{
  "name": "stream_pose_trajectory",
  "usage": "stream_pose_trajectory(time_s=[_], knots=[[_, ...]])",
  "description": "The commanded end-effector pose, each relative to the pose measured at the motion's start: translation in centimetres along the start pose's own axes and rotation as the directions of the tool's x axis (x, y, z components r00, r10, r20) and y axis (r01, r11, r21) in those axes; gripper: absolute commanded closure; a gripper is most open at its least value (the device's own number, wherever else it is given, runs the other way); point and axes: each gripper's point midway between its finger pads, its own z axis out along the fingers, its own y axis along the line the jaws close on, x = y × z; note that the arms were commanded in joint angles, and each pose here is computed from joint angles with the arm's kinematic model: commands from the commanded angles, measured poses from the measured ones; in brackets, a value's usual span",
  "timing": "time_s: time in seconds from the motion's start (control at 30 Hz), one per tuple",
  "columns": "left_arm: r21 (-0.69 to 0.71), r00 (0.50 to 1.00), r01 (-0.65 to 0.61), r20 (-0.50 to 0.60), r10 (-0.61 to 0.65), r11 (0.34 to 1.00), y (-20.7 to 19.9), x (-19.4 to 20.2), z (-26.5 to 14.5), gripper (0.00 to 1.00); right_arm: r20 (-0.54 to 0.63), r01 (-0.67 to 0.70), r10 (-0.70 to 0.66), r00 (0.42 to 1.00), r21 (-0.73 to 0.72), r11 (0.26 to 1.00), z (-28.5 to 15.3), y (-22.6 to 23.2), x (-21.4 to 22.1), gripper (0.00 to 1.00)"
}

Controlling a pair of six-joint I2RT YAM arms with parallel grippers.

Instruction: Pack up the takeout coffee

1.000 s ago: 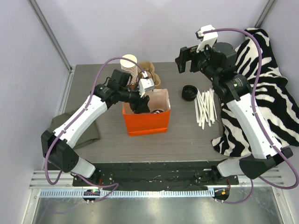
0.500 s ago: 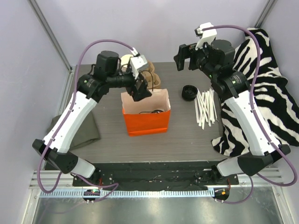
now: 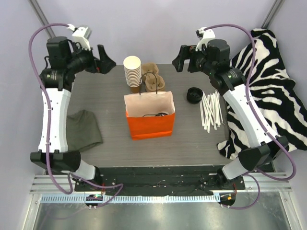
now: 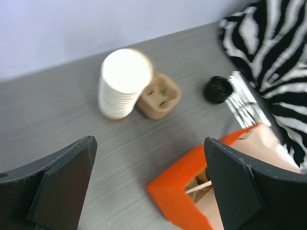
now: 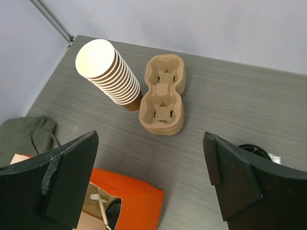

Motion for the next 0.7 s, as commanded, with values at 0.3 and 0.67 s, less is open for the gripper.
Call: stream_pose_trajectory(time_s=[0.3, 0.67], knots=[[-0.313, 0.835, 0.304, -0.367, -0.41, 0.9, 11.9, 15.2, -0.4, 0.0, -0.1, -0.209, 0.236, 0.967, 0.222, 0.952, -0.9, -13.1, 7.0, 0.0], [-0.335, 0.843, 0.293, -0.351, -0.407, 0.896, 13.4, 15.7, 0.8, 0.0, -0.077, -0.193, 0.219, 0.973, 0.259, 0.946, -2.9, -14.6, 6.9, 0.0]])
